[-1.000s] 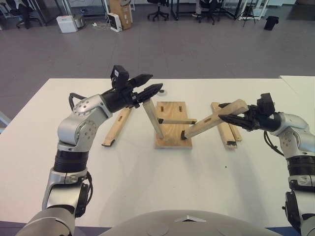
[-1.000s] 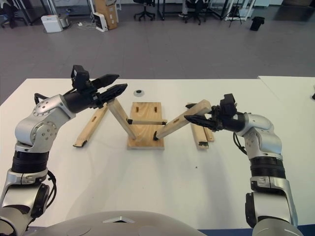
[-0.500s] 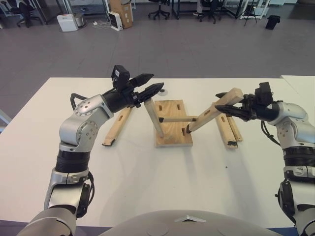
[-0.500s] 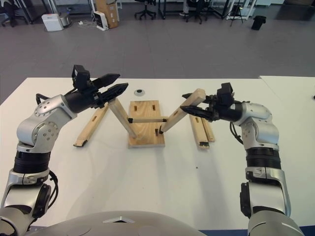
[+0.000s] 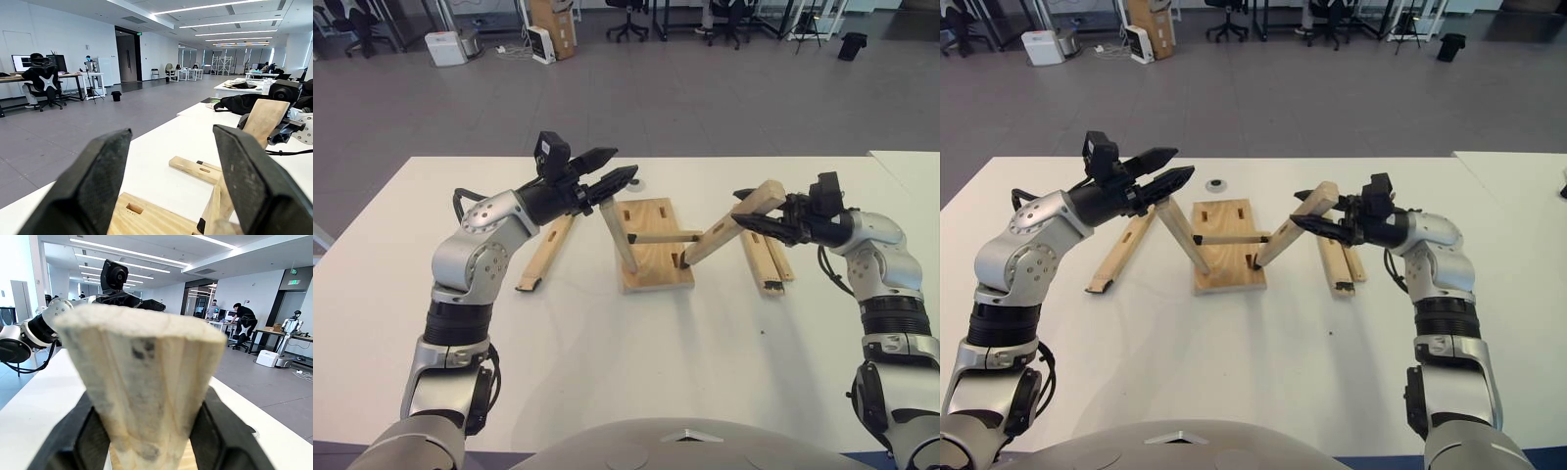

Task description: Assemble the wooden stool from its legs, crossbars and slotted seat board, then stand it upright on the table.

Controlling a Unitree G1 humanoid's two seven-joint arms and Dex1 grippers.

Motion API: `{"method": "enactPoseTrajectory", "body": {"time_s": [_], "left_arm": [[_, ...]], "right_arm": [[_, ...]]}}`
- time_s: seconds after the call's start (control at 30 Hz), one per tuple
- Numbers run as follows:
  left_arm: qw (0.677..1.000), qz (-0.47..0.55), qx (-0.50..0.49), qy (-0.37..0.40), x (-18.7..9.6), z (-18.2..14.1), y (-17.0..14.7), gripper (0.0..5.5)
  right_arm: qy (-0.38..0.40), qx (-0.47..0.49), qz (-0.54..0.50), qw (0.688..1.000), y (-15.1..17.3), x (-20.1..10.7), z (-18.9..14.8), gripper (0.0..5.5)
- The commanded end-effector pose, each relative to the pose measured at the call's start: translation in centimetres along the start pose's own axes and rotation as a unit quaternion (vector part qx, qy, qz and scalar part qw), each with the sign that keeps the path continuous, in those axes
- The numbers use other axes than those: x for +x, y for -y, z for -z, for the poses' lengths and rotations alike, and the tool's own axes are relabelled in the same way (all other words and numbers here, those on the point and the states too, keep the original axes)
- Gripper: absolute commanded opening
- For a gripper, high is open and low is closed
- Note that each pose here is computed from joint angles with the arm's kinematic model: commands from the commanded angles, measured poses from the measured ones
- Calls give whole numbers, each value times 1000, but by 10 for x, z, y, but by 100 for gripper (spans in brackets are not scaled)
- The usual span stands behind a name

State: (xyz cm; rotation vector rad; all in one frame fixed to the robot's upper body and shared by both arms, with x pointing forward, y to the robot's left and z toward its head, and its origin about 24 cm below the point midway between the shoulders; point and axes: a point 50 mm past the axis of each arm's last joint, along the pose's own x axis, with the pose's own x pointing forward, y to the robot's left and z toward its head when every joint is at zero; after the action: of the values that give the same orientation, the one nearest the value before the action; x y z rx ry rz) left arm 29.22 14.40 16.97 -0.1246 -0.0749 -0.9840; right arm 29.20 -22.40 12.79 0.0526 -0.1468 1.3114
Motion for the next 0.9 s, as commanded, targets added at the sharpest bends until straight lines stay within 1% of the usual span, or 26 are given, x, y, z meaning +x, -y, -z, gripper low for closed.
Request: {"method": "enactPoseTrajectory", "body": {"time_s": [0.03, 0.33, 0.43, 0.73, 0.9], "left_arm": [[996, -23, -39, -77, -6, 36, -2, 303], [996, -26, -36, -81, -8, 33, -7, 303], [996, -26, -36, -83, -8, 34, -7, 303], [995, -37, -44, -81, -11, 40, -4, 303], [995, -41, -48, -78, -11, 44, -1, 303]], "right_arm": [[2, 12, 1, 1000, 2, 7, 7, 206], [46, 2, 48, 998, 6, 8, 7, 206], [55, -10, 47, 997, 8, 11, -2, 206], [64, -47, -8, 997, 8, 25, -38, 206], [61, -57, -43, 996, 7, 35, -51, 206]]}}
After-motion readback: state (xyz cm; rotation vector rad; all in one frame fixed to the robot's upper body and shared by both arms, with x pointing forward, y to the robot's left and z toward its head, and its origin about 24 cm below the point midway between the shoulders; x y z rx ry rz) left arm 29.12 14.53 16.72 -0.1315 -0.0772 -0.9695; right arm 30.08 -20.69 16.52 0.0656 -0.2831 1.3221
